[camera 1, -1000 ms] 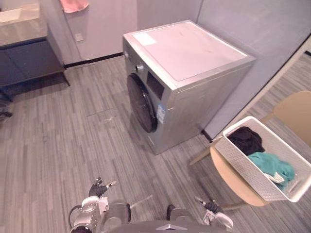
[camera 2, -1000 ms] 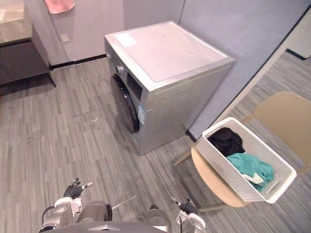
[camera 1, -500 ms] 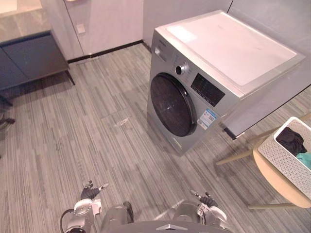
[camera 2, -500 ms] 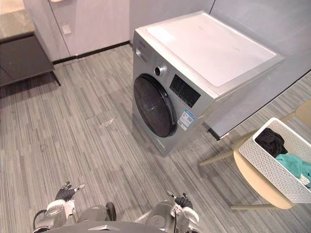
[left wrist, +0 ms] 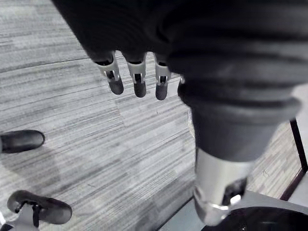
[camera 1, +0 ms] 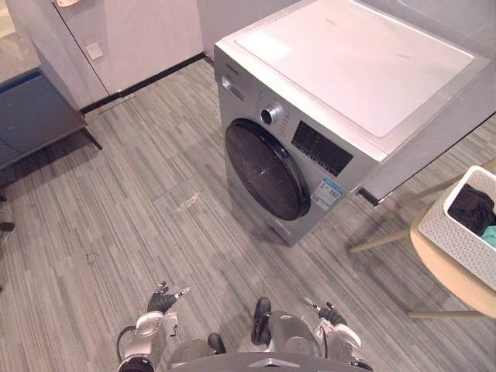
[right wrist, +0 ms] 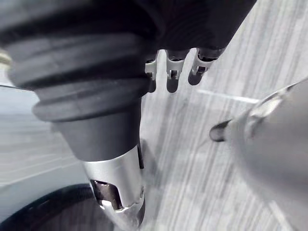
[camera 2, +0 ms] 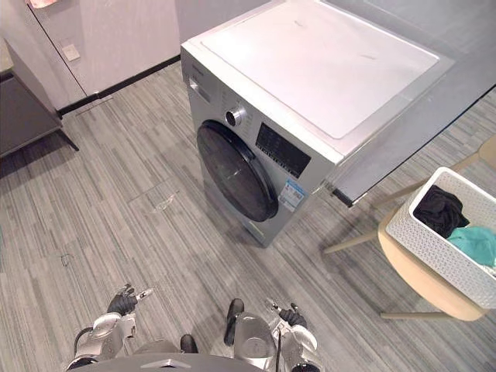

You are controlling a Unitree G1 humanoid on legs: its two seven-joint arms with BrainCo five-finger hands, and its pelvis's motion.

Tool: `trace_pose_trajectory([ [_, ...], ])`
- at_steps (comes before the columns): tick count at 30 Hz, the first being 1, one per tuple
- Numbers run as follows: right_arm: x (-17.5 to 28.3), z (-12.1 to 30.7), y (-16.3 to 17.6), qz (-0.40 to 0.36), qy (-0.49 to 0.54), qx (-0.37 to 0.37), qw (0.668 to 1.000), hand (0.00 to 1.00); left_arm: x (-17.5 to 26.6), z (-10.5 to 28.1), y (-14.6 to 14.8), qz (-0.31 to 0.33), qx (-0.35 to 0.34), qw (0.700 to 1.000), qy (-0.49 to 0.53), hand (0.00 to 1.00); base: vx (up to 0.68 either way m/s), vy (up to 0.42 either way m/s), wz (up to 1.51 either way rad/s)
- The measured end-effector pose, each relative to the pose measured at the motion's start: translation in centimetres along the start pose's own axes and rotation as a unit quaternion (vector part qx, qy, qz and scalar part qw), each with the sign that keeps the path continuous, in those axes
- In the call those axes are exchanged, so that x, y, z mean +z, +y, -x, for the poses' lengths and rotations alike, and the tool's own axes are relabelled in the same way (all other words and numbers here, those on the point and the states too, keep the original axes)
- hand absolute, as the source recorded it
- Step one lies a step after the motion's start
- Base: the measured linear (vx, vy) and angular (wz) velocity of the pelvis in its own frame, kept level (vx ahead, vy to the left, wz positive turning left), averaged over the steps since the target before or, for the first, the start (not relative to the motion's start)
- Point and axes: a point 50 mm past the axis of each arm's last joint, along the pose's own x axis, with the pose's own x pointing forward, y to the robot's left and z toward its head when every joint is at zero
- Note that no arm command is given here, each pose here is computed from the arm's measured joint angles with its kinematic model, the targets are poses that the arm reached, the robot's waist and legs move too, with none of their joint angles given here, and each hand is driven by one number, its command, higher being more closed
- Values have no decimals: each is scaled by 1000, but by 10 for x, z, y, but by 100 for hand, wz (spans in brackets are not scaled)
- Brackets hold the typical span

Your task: Pick up the laundry basket with both hands and put the clothes into the washing machine.

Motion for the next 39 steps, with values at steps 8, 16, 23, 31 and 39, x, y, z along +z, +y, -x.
trace_pose_trajectory([
  [8, 41, 6, 55, 103, -95, 102, 985, 0, -22, 14, 20, 26, 32, 999, 15, 0, 117, -2, -41],
  [16, 98, 22, 64, 186, -230, 125, 947, 0, -29, 12, 18, 24, 37, 998, 36, 0, 189, 279, -64],
  [23, 123, 62, 79, 186, -335, 171, 907, 0, -15, 6, 21, -61, 37, 997, 14, 0, 70, 226, -15],
  [31, 159, 87, 59, 229, -428, 136, 864, 0, -29, 10, 23, -69, 37, 996, 38, 0, -46, 0, 2],
  [39, 208, 101, 72, 304, -503, 121, 800, 0, -24, 9, 23, -75, 37, 996, 29, 0, -35, 14, 17],
])
